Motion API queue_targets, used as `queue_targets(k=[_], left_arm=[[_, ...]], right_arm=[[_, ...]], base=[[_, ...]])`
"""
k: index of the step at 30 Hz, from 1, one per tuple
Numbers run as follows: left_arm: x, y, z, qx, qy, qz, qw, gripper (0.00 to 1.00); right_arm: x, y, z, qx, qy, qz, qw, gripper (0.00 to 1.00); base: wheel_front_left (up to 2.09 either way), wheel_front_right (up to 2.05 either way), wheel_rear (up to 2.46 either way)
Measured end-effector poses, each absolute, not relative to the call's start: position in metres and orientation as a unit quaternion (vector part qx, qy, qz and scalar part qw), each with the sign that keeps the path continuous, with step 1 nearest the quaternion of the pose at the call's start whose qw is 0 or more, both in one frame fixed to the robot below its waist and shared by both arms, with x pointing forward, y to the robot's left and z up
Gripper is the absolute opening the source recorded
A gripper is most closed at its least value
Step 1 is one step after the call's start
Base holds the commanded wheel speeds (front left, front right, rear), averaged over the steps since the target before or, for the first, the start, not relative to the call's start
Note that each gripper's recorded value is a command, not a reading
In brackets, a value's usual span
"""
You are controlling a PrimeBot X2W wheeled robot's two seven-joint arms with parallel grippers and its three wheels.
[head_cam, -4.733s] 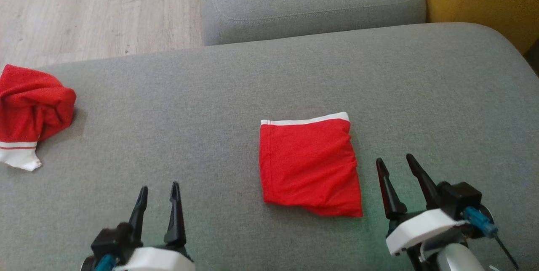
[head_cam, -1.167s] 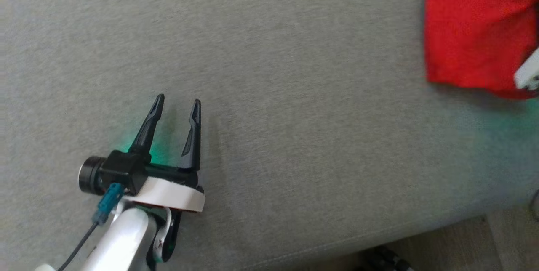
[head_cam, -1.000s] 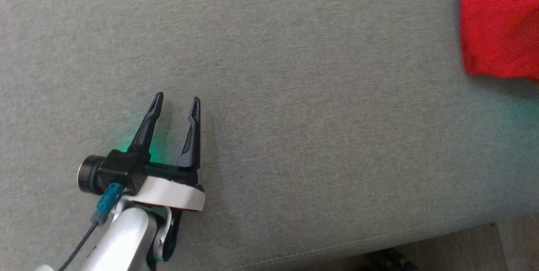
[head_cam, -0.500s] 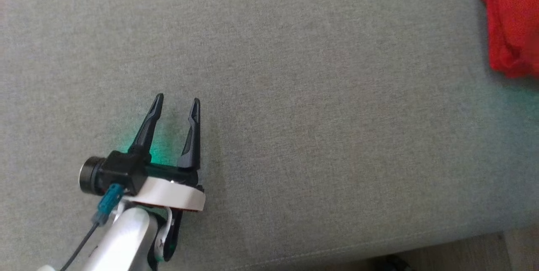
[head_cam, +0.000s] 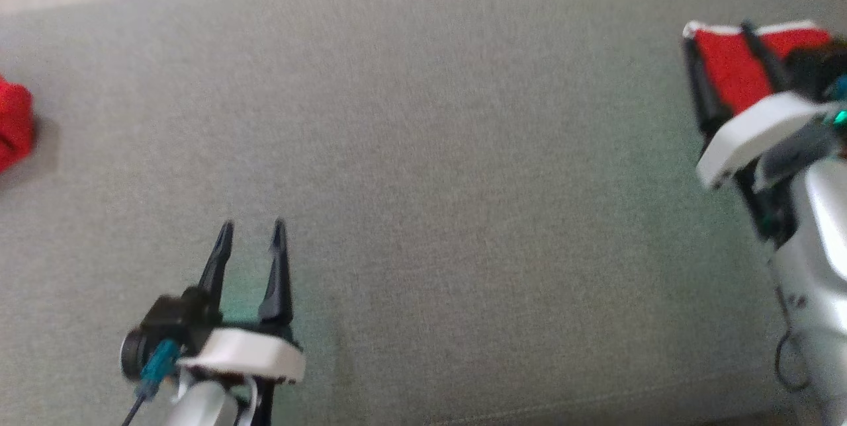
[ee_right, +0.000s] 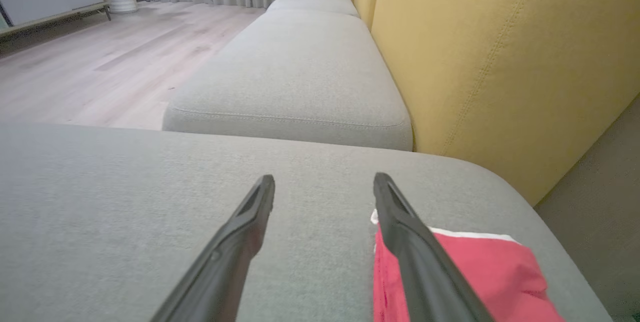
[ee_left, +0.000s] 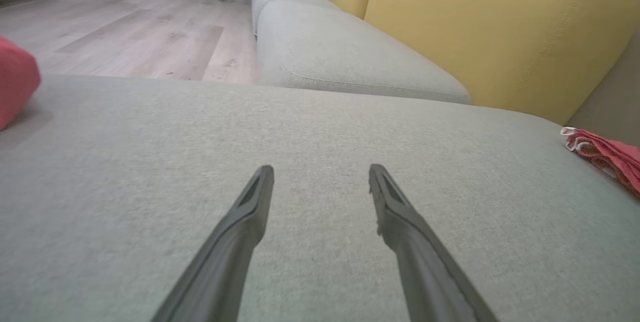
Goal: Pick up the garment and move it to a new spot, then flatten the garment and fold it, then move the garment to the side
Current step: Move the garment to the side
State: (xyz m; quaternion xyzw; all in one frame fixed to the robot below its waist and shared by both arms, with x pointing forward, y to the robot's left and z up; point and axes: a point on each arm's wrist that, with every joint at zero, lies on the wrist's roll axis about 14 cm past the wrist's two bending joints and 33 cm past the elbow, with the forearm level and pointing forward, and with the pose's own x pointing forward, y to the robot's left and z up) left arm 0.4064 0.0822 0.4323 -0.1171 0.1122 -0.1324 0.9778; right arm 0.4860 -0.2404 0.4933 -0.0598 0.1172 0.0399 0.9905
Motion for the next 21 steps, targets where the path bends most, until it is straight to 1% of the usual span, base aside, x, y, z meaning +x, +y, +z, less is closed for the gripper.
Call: queue_targets(k=[7, 12, 15, 21], left_arm=[[0.371, 0.118, 0.437, -0.12, 0.109, -0.073, 0.984, 1.0], [0.346, 0.133, 0.438, -0.118, 0.106, -0.051, 0.986, 1.0], [0.333, 0.141, 0.438, -0.12, 0.103, -0.038, 0.987, 1.0], [0.318, 0.149, 0.442, -0.123, 0.094, -0.025, 0.988, 1.0]], right_arm=[[0.439, -0.194, 0.493, -0.032, 0.099, 0.087, 0.991, 1.0], [0.404, -0.177, 0.48, 0.017, 0.093, 0.081, 0.992, 1.0], [0.386, -0.168, 0.473, 0.021, 0.091, 0.08, 0.992, 1.0], [0.362, -0.143, 0.478, 0.028, 0.069, 0.089, 0.993, 1.0]], base=[[0.0, 0.0, 0.0], [0.0, 0.0, 0.0], [0.0, 0.0, 0.0], [0.0, 0.0, 0.0]])
